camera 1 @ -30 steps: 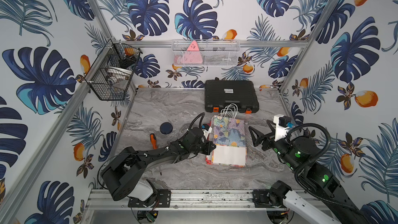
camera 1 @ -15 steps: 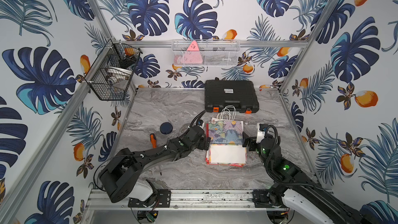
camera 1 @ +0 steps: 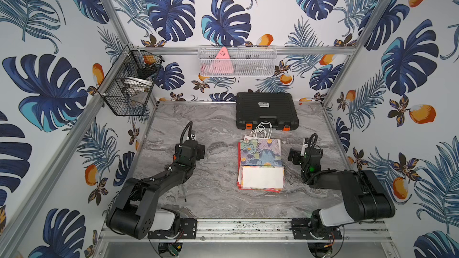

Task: Put away the paper bag
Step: Reset both arms

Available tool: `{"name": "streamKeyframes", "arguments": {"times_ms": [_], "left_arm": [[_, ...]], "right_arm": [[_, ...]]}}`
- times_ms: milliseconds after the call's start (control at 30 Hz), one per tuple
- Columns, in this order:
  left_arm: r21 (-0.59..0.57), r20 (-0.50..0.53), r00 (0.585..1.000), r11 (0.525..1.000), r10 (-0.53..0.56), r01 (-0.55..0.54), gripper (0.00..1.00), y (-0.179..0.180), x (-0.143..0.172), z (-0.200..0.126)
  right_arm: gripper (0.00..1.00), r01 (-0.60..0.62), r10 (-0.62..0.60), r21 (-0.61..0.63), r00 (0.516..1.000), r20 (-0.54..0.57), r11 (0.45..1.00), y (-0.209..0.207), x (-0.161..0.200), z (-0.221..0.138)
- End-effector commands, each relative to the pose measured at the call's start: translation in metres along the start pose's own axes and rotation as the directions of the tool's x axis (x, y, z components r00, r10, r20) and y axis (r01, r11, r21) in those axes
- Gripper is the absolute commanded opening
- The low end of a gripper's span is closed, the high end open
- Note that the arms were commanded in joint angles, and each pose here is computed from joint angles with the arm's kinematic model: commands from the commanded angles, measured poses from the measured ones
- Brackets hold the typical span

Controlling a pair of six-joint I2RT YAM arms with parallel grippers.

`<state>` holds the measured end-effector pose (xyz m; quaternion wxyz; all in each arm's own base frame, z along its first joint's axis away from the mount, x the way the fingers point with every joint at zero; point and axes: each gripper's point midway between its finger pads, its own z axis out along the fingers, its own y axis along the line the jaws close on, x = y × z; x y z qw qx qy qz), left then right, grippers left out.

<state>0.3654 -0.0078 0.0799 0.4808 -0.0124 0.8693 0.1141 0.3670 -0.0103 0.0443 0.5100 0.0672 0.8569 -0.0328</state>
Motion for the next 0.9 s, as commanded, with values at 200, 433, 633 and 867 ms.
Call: {"name": "streamKeyframes", "arguments": {"times_ms": [200, 433, 633, 867], "left_arm": [[0.008, 0.251, 0.961, 0.994, -0.111, 0.113, 0.99, 0.016, -0.015, 0.023], [-0.050, 0.237, 0.966, 0.991, -0.106, 0.121, 0.99, 0.021, -0.014, 0.025], [0.000, 0.217, 0.971, 0.995, -0.101, 0.104, 0.99, 0.012, -0.014, 0.030], [0.038, 0.222, 0.969, 0.994, -0.108, 0.102, 0.99, 0.012, -0.015, 0.029]], "right_arm": [[1.00, -0.166, 0.168, -0.030, 0.978, 0.122, 0.986, -0.024, -0.041, 0.017], [1.00, -0.184, 0.179, 0.019, 0.973, 0.147, 0.983, -0.034, -0.044, 0.014], [1.00, -0.184, 0.176, 0.030, 0.968, 0.181, 0.982, -0.036, -0.047, 0.012], [1.00, -0.130, 0.126, 0.023, 0.983, 0.133, 0.991, -0.024, -0.045, 0.021]]}}
